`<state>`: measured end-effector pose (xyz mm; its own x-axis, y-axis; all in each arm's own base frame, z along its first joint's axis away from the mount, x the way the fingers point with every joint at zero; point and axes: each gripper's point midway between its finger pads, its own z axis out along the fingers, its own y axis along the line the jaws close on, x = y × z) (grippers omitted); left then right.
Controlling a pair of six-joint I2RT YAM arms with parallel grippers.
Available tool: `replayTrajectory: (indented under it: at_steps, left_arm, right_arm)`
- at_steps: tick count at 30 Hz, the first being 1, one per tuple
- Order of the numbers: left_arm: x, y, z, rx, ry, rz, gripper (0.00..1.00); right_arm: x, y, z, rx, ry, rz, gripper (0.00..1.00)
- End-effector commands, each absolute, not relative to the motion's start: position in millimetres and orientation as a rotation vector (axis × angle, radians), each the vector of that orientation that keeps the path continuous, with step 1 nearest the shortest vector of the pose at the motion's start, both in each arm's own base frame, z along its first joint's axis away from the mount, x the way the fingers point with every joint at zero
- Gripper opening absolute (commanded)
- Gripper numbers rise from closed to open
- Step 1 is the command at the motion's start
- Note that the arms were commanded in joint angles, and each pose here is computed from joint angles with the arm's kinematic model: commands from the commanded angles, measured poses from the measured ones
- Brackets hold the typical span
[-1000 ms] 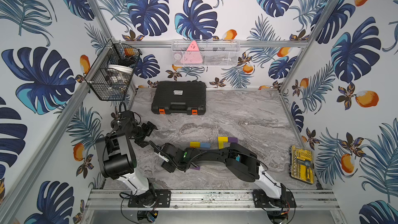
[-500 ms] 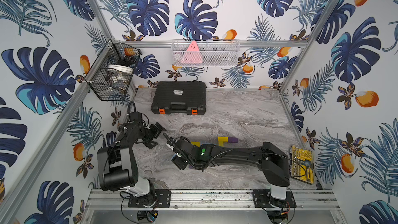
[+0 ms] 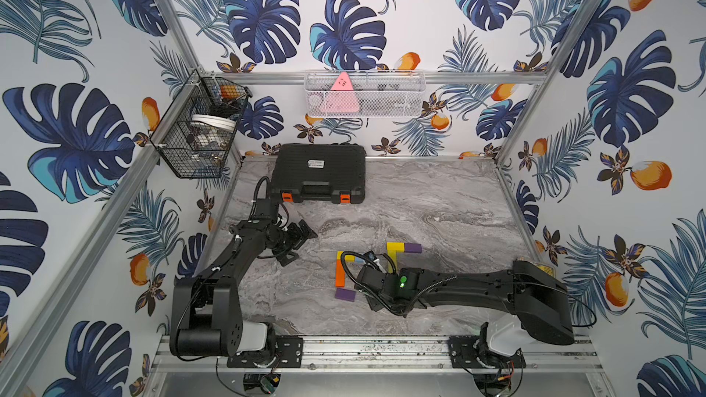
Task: Assemble the letter c with building blocks
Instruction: Pick up the building block from the center of the board, then place the building block at the center of the board.
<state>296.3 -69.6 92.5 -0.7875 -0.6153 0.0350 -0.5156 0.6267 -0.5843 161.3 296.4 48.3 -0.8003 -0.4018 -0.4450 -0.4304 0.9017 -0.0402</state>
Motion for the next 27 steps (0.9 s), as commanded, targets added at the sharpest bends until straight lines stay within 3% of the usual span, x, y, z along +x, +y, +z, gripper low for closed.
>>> replayTrajectory:
  at_steps: [1,11,13,16,18,27]
  left_arm:
    - [295,-70,90,-0.952,2.677,-0.862,0.99]
    - [292,-74,83,-0.958,2.690,-0.850,0.99]
    - [292,-73,81,-0.965,2.686,-0.850,0.99]
    - [290,-83,79,-0.932,2.711,-0.856,0.99]
    - [288,-84,77,-0.930,2.719,-0.855,0.99]
    - [283,-86,74,-0.907,2.739,-0.846,0.99]
  right_arm:
    - [160,293,37,-0.466,2.663,0.082,0.46]
    - [158,305,20,-0.430,2.705,0.111,0.50]
    - [157,309,18,-0.437,2.710,0.118,0.56]
    - [157,314,20,-0.444,2.716,0.134,0.76]
    - [154,315,23,-0.455,2.720,0.170,0.83]
    - [141,308,46,-0.563,2.712,0.258,0.86]
